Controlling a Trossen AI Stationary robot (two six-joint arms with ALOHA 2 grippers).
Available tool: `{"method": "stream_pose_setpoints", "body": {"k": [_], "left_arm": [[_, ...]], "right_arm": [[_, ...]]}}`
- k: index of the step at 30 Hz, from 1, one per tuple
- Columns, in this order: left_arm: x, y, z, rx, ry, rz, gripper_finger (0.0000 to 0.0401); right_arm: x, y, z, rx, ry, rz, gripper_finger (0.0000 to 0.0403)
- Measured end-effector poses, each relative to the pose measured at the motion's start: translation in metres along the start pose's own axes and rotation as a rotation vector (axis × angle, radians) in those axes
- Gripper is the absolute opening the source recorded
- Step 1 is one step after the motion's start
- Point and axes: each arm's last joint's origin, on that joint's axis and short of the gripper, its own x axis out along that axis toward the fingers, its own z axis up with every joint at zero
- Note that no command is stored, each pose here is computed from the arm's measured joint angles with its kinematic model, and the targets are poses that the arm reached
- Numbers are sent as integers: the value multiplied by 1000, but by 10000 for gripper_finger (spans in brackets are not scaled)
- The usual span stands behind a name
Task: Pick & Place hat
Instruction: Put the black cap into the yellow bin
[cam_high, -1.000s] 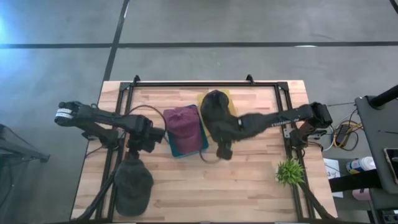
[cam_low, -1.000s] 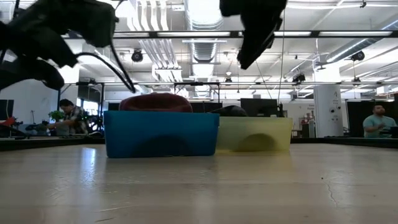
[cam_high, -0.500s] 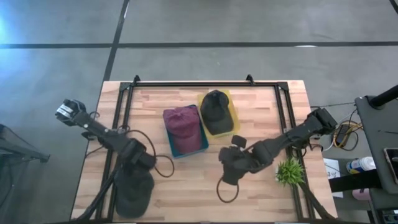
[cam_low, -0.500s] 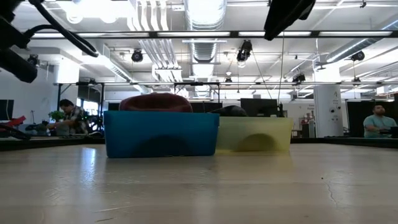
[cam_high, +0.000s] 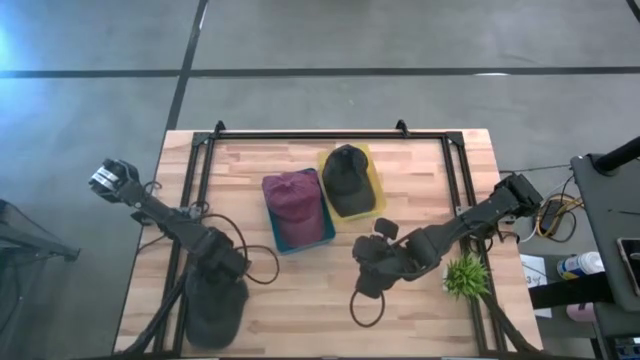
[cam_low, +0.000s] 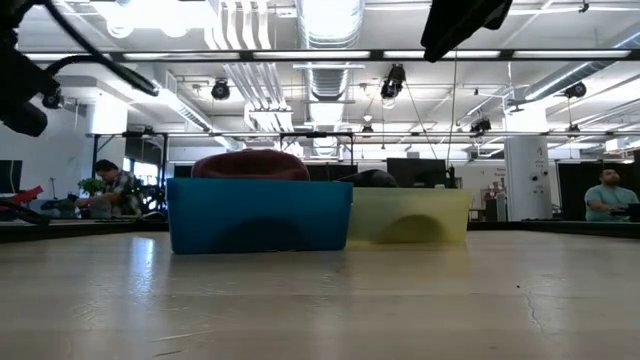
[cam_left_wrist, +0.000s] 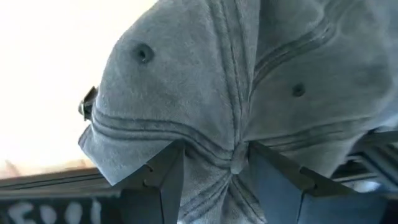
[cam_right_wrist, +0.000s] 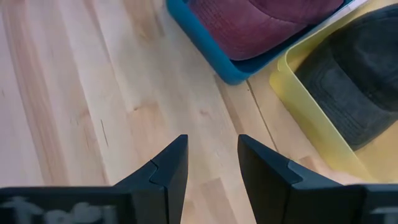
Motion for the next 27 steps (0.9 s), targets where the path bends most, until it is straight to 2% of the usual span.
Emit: {"method": "stream_pose_setpoints", "body": {"k": [3, 6, 9, 12, 13, 19, 23, 27], "left_arm": [[6, 2, -2, 2, 9, 27, 166], [10, 4, -3, 6, 19, 16, 144], [10, 3, -2, 25, 10, 6, 96], [8, -1, 3, 40, -29, -51, 29], [6, -4, 6, 45, -51, -72, 20], [-17, -22, 18, 75, -127, -256, 18], [-49, -34, 24, 111, -190, -358, 18], [-86, -40, 31, 151, -316, -413, 18]], "right_arm": [[0, 0, 0, 17, -2, 2, 136], [0, 1, 0, 19, -5, 5, 137], [-1, 1, 0, 14, -5, 7, 134], [-1, 2, -1, -10, -6, 8, 129], [-1, 2, -1, -17, -7, 8, 127], [-1, 1, 0, -51, -19, -7, 118], [-1, 2, 0, -70, -2, 12, 110], [-1, 4, -2, -62, 31, 51, 101]]}}
